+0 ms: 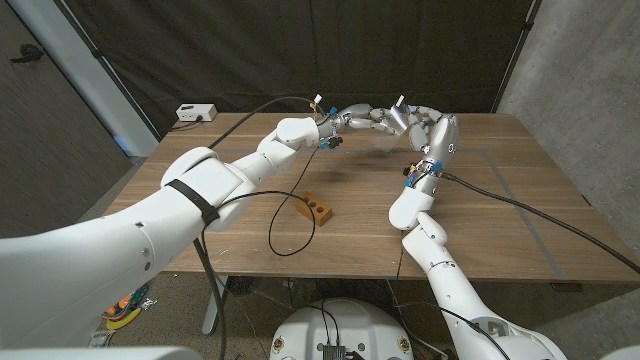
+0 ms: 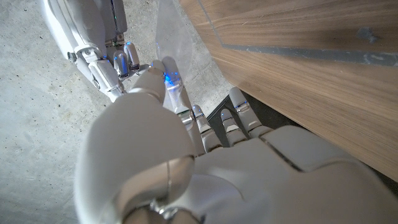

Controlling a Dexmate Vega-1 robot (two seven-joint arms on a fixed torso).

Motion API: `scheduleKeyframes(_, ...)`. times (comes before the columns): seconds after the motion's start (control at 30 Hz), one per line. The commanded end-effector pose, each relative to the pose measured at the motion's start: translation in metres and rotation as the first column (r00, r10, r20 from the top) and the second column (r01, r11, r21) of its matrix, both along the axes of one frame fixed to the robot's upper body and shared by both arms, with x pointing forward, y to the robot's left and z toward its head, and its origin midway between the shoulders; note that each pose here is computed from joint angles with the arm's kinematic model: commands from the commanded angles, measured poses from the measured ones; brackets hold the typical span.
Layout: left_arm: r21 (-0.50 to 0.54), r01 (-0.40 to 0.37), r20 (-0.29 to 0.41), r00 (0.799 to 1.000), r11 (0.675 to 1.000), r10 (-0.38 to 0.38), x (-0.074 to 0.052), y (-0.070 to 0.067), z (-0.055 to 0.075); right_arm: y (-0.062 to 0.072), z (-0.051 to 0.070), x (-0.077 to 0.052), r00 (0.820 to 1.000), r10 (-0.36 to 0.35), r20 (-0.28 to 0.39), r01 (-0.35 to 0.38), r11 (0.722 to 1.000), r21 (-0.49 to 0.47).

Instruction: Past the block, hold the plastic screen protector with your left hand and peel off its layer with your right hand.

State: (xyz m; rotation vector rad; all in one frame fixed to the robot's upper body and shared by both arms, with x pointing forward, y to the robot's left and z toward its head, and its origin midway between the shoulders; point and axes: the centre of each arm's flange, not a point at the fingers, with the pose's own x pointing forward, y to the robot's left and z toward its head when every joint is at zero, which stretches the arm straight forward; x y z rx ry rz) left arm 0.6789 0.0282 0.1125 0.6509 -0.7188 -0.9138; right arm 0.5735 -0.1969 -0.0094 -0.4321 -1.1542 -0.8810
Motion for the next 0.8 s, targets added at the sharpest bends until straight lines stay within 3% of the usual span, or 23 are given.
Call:
scheduleKeyframes(0.03,-0.008,0.009,-0.009,1.000,1.000,-0.009,0.000,0.003,0.001,0.018,-0.003,0.007,0.990,-0.142,-0.020,0.137,0.976,-0.167)
scheduleKeyframes(0.6,-0.002,0.014,-0.005,1.000,1.000,-0.014,-0.001,0.005,0.002,0.025,-0.011,0.011,0.968,-0.247,-0.029,0.232,0.937,-0.260)
scheduleKeyframes(0.8,0.001,0.013,-0.011,1.000,1.000,-0.013,0.000,0.004,0.002,0.028,-0.015,0.013,0.951,-0.308,-0.038,0.284,0.912,-0.295)
